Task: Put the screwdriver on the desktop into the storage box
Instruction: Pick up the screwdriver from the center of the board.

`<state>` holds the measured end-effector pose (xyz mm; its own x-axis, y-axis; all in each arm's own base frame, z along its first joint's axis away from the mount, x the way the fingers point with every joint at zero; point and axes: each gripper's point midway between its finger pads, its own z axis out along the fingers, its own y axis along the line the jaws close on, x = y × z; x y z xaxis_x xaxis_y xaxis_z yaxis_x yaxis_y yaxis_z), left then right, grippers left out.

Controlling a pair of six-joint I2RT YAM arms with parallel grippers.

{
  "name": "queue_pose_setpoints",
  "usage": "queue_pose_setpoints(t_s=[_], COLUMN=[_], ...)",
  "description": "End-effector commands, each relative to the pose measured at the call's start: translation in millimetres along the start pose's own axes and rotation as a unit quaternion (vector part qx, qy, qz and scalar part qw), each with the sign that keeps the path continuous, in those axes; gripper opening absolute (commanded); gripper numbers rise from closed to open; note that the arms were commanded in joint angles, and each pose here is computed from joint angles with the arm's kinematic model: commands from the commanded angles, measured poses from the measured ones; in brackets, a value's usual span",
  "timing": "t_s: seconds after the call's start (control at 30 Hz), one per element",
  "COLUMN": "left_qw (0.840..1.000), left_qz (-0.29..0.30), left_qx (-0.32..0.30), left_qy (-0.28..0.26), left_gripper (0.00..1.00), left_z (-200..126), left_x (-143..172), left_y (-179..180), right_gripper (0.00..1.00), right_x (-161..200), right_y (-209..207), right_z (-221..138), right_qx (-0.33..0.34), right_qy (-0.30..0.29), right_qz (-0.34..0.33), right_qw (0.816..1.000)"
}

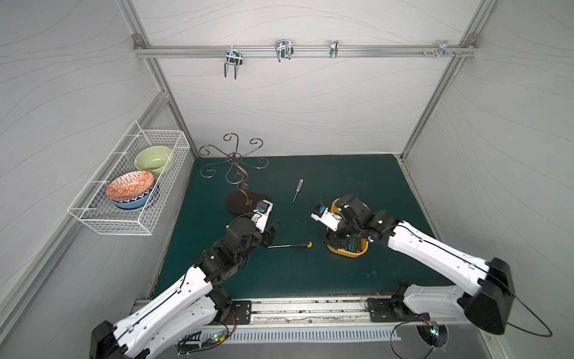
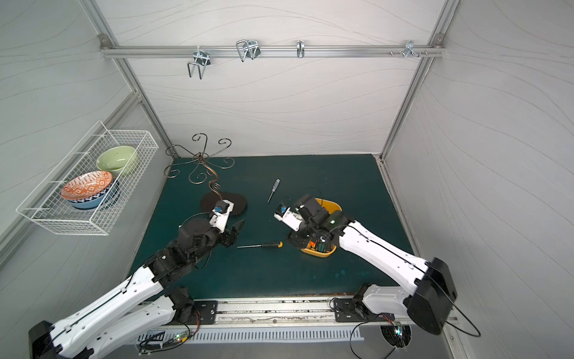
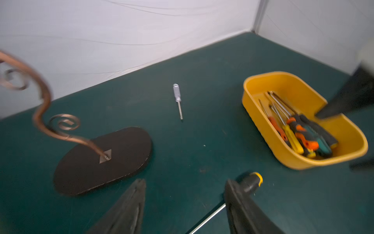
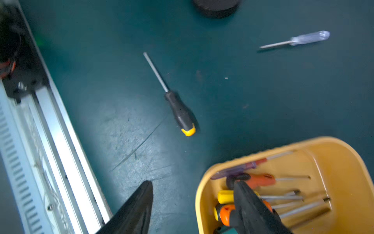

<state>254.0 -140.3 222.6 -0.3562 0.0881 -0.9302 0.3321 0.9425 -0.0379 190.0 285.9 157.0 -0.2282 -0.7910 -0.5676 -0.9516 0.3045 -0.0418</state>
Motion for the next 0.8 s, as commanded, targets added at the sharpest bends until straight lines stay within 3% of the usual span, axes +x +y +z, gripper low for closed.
queue_pose_setpoints(t_s=[0.0, 0.07, 0.2, 0.47, 0.77], left_qw=[0.976, 0.961, 0.946, 0.934, 0.918], left_qz=[-0.176, -0.225, -0.284, -0.316, -0.363], left_qx=[-0.124, -0.154, -0.156, -0.163, -0.158], left_qy=[-0.038, -0.036, -0.024, -0.023, -0.021], left_gripper=[0.72, 0.78, 0.8, 0.82, 0.82], left_z=[-19, -27, -30, -31, -24], left_x=[-3, 8, 26, 40, 57], left_y=[54, 73, 87, 92, 90], right_gripper=[0.67, 0.67, 0.66, 0.62, 0.53], right_x=[-6, -8, -10, -22, 6], right_y=[17, 20, 19, 27, 23], right_z=[26, 44, 80, 129, 156], right_qx=[-0.043, -0.056, -0.07, -0.119, -0.119], right_qy=[0.037, 0.059, 0.095, 0.112, 0.169], right_qz=[-0.108, -0.124, -0.141, -0.127, -0.125], right_qw=[0.993, 0.989, 0.983, 0.978, 0.971])
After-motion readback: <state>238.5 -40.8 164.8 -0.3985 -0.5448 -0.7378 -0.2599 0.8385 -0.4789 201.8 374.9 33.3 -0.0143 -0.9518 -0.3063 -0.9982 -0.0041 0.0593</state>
